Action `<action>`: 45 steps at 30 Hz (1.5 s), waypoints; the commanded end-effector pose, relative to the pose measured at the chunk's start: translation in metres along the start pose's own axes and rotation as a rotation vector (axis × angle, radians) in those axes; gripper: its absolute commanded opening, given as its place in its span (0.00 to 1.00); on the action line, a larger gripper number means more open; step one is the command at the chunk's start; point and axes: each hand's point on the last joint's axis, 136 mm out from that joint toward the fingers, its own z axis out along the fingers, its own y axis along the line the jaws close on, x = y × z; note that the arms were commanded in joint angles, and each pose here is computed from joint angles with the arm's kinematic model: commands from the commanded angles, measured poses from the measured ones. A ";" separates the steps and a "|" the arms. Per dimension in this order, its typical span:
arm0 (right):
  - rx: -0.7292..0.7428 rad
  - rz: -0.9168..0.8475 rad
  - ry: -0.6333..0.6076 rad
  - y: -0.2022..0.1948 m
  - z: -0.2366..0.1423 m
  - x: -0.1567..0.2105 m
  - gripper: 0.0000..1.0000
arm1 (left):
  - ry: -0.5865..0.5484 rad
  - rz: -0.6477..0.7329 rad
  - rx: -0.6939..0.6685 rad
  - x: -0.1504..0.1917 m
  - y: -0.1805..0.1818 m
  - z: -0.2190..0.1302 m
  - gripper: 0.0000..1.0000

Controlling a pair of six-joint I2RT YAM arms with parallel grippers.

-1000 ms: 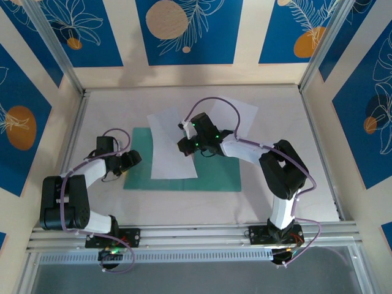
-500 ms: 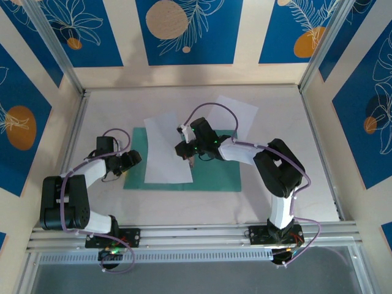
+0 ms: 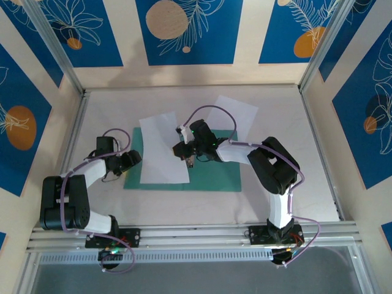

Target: Put the files into the folder

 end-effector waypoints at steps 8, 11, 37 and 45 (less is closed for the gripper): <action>-0.067 0.075 0.010 0.002 0.009 0.007 0.06 | 0.073 -0.037 -0.021 0.024 0.014 0.006 0.73; -0.079 0.105 0.019 -0.001 0.011 0.007 0.08 | 0.070 -0.037 -0.014 0.022 0.012 0.005 0.73; -0.116 0.198 0.033 -0.042 0.034 -0.037 0.36 | 0.090 -0.022 -0.011 0.023 0.013 0.011 0.72; -0.133 0.198 0.036 -0.055 0.045 -0.058 0.37 | 0.092 -0.019 -0.013 0.024 0.013 0.009 0.72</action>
